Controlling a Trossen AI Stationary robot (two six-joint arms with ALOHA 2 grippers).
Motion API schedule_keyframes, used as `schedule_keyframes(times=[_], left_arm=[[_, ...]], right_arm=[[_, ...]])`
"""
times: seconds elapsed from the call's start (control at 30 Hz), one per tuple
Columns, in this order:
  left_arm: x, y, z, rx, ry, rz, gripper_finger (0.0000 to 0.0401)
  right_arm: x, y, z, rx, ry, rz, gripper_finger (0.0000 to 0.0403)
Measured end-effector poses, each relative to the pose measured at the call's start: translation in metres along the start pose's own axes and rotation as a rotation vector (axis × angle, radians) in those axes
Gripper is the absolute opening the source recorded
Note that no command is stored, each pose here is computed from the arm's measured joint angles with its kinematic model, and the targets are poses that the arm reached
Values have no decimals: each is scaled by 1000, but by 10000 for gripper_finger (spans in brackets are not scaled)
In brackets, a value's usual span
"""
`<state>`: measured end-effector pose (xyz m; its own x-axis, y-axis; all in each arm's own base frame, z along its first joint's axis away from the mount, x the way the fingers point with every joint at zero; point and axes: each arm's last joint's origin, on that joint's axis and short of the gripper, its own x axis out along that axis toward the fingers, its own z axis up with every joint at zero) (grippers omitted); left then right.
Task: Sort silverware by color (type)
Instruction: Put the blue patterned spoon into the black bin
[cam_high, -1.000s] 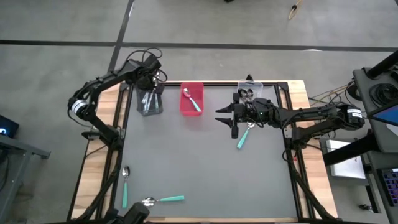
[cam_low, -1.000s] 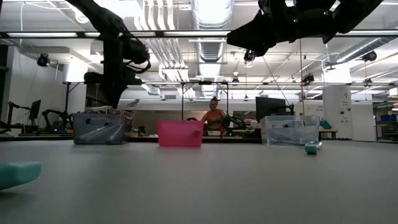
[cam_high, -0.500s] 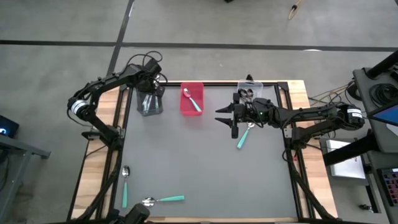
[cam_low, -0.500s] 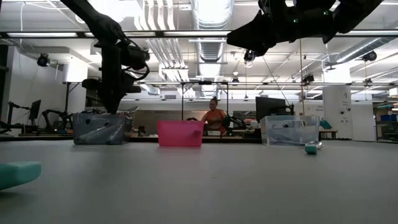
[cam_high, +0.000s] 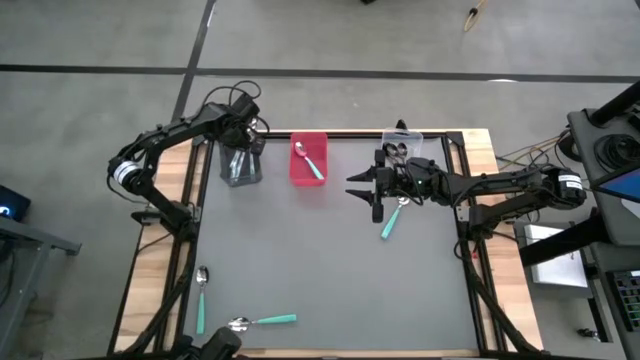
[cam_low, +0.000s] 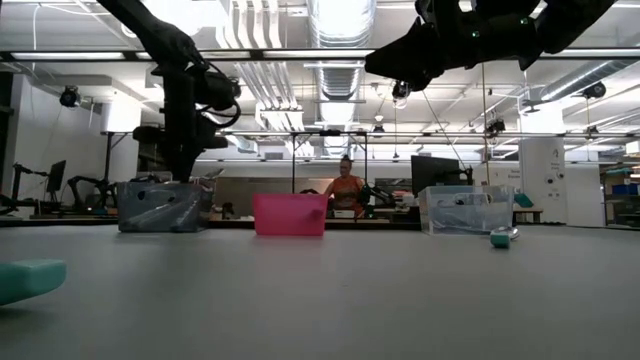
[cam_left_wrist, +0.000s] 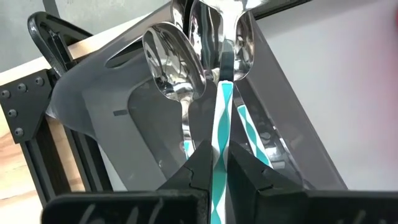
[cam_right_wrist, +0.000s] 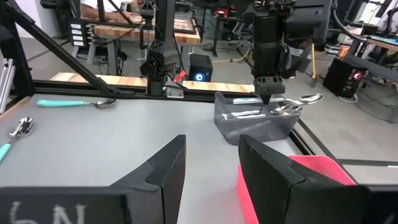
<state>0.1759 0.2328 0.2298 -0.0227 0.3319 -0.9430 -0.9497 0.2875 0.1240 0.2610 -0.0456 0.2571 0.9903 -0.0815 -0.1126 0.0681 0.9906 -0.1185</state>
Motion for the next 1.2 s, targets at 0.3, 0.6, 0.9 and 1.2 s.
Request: schedule_keyframes(times=[0.3, 0.6, 0.9, 1.2], left_arm=[[0, 2, -6, -11, -31, -10, 11], [1, 7, -24, -40, -94, -33, 11], [-2, 11, -34, -78, -196, -70, 11], [1, 10, -34, -140, -199, -77, 11]], right_arm=[[0, 0, 0, 0, -1, 0, 139], [0, 0, 1, -1, -7, -1, 139], [0, 0, 1, -1, -9, -1, 139], [0, 0, 1, -1, -9, -1, 139]])
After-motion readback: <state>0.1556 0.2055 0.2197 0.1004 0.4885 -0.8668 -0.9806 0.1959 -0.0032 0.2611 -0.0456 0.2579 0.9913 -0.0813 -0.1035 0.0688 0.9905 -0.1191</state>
